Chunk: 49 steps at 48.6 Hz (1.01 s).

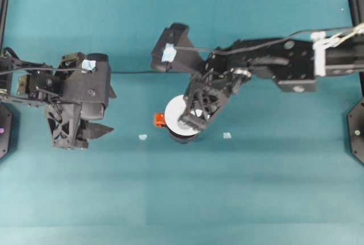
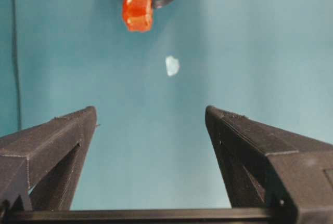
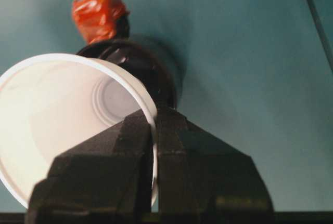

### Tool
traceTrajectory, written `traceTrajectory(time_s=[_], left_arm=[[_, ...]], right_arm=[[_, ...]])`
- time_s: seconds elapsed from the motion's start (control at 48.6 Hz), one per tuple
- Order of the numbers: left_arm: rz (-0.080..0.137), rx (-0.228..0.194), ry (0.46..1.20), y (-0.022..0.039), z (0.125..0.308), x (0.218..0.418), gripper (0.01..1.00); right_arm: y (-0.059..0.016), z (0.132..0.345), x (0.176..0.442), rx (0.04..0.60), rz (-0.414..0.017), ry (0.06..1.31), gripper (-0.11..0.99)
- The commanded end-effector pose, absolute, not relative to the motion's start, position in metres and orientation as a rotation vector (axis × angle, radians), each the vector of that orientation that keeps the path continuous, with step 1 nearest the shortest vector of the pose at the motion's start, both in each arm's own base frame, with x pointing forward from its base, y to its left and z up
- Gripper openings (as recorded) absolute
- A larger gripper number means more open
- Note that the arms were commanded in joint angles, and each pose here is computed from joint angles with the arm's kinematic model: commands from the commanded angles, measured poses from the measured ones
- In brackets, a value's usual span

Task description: Put the paper cup into the moved red handle cup holder.

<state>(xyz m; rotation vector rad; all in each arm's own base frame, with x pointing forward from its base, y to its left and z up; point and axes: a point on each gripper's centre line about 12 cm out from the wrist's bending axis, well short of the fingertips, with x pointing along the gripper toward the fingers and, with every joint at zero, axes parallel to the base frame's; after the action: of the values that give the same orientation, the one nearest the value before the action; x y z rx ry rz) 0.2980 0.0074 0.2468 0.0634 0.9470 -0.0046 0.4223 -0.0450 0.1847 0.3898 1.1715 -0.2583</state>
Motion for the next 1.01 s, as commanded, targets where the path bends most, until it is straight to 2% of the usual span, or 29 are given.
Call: traceTrajectory(time_s=[0.0,0.206,0.329,0.473,0.781,0.987], left_arm=[[-0.003,0.066,0.915,0.0072,0.256,0.299,0.931],[-0.002,0.064,0.916,0.0075,0.255,0.299,0.932],[-0.004,0.065,0.918,0.0071,0.255,0.299,0.930],[-0.002,0.064,0.913,0.0075,0.256,0.300,0.931],[-0.003,0.063,0.912,0.0071,0.257,0.301,0.931],[0.000,0.063,0.912,0.0081,0.257,0.300,0.931]], right_arm=[[-0.0441,0.183,0.426,0.371,-0.248,1.155,-0.11],[-0.0408,0.166,0.425,0.364,-0.247,1.194,-0.11],[-0.0384,0.165,0.427,0.361,-0.241,1.186,-0.11],[-0.0400,0.163,0.426,0.350,-0.246,1.190,-0.11],[-0.0371,0.165,0.429,0.344,-0.238,1.176,-0.11],[-0.0349,0.165,0.429,0.344,-0.233,1.177,-0.07]])
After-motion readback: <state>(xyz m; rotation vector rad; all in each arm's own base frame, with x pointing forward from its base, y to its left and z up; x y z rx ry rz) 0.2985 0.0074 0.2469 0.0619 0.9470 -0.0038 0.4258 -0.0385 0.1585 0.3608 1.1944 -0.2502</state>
